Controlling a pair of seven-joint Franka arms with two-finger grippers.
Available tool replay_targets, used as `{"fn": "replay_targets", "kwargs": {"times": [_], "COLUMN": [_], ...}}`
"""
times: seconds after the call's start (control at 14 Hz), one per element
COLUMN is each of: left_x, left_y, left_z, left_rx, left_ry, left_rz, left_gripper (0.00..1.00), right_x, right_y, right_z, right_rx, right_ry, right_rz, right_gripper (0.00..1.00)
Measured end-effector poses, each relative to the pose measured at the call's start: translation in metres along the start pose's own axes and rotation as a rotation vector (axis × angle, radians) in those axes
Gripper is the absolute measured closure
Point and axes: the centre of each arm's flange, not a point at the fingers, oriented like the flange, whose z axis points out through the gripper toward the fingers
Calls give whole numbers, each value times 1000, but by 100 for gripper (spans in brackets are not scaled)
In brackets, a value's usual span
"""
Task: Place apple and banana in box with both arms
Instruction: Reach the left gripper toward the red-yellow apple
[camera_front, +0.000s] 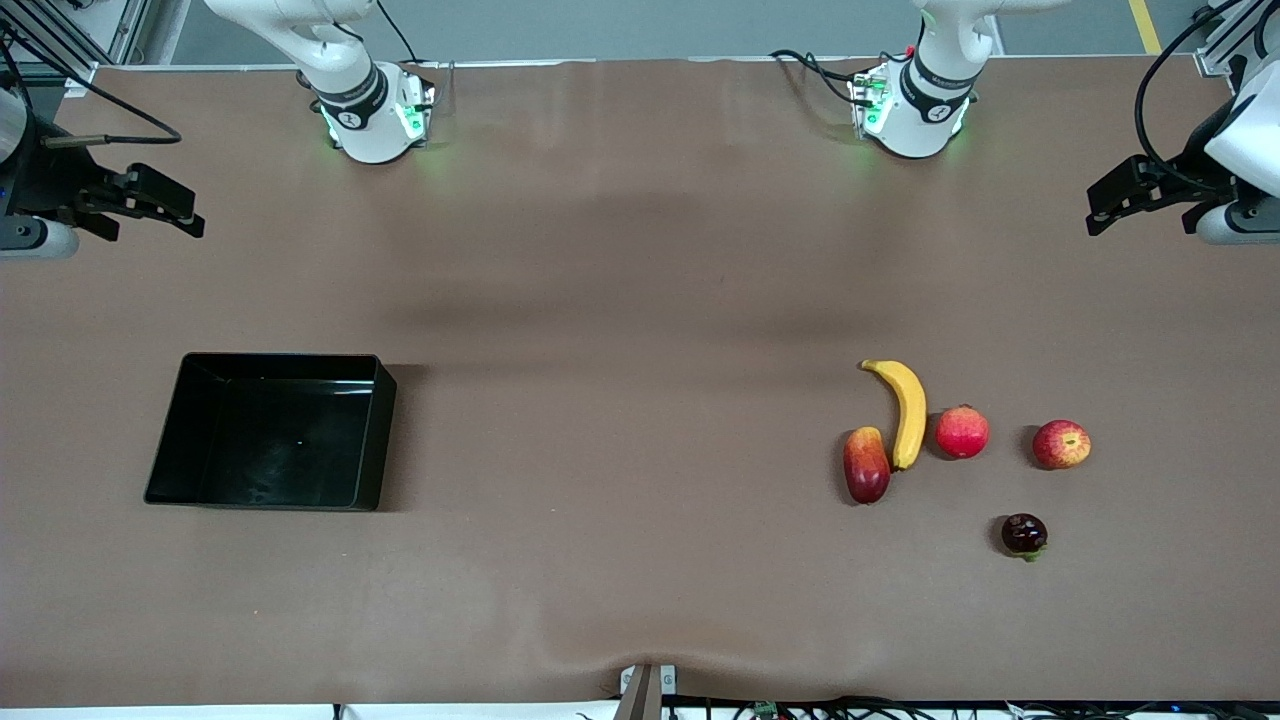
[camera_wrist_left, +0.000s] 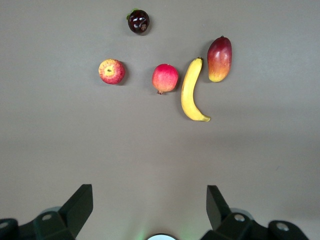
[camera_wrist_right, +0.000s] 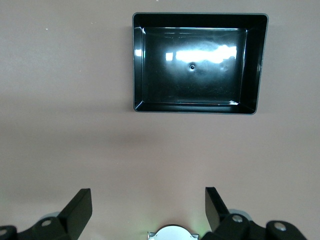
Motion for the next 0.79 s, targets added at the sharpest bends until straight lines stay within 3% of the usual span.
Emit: {"fn": "replay_targets", "kwargs": {"times": [0.5, 0.79], "left_x": [20, 66], "left_y": [-5, -36], "left_z": [19, 81], "left_rx": [2, 31], "left_ry": [-32, -82], "left_rz": [-8, -54], "left_gripper": [0, 0], "right_x": [-2, -2], "right_y": [1, 11], "right_z": [2, 5], "right_rx": [0, 1], "right_ry": [-20, -34], "right_rz": [1, 20], "right_gripper": [0, 0]}}
